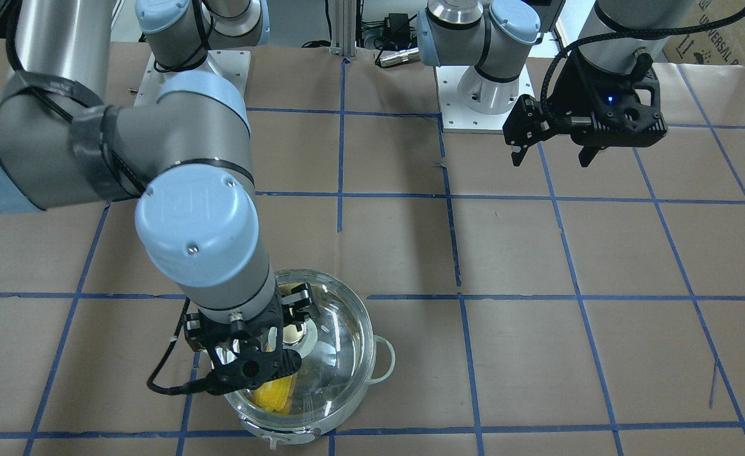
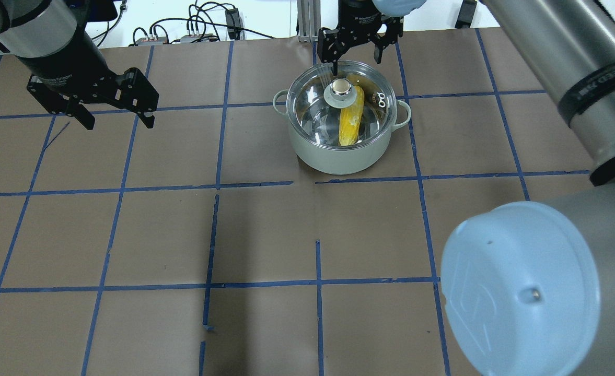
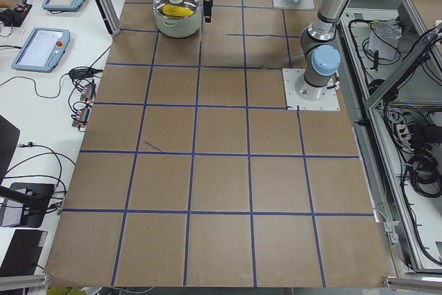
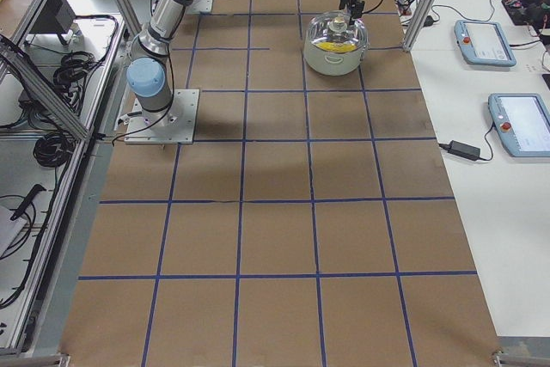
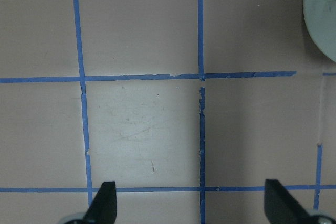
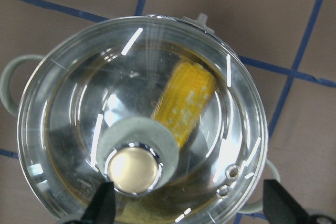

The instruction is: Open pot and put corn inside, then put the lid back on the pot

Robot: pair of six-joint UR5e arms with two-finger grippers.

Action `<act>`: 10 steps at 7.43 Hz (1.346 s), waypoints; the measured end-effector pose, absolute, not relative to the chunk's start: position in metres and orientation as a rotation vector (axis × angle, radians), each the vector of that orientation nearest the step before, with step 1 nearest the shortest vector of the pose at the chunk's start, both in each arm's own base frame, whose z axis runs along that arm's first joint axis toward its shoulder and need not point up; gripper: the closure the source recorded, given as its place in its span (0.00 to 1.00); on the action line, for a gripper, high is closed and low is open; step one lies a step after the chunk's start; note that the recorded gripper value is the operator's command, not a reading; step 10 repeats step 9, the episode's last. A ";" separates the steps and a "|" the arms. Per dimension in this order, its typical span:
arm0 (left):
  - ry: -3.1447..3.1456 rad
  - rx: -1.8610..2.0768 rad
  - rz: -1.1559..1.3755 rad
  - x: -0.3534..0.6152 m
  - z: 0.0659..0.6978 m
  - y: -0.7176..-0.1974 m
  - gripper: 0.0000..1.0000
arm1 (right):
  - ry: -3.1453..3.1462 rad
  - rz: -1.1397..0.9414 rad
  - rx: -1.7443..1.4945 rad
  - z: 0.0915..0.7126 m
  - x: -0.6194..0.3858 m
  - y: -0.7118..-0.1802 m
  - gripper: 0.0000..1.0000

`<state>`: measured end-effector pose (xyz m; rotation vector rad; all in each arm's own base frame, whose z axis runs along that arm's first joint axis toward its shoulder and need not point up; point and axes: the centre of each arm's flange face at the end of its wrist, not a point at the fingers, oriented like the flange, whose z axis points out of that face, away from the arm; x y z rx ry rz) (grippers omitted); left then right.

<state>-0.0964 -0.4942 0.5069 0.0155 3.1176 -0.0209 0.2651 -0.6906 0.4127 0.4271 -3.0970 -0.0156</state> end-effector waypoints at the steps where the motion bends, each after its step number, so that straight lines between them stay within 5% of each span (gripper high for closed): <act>1: 3.117 0.016 -0.019 -0.096 0.506 -0.494 0.00 | -3.093 -0.029 0.402 0.435 0.231 -0.677 0.00; 6: 3.110 0.024 -0.012 -0.099 0.504 -0.491 0.00 | -3.116 -0.069 0.271 0.457 0.132 -0.557 0.00; 10: 3.109 0.023 -0.009 -0.101 0.502 -0.489 0.00 | -3.117 -0.007 0.270 0.448 0.133 -0.546 0.00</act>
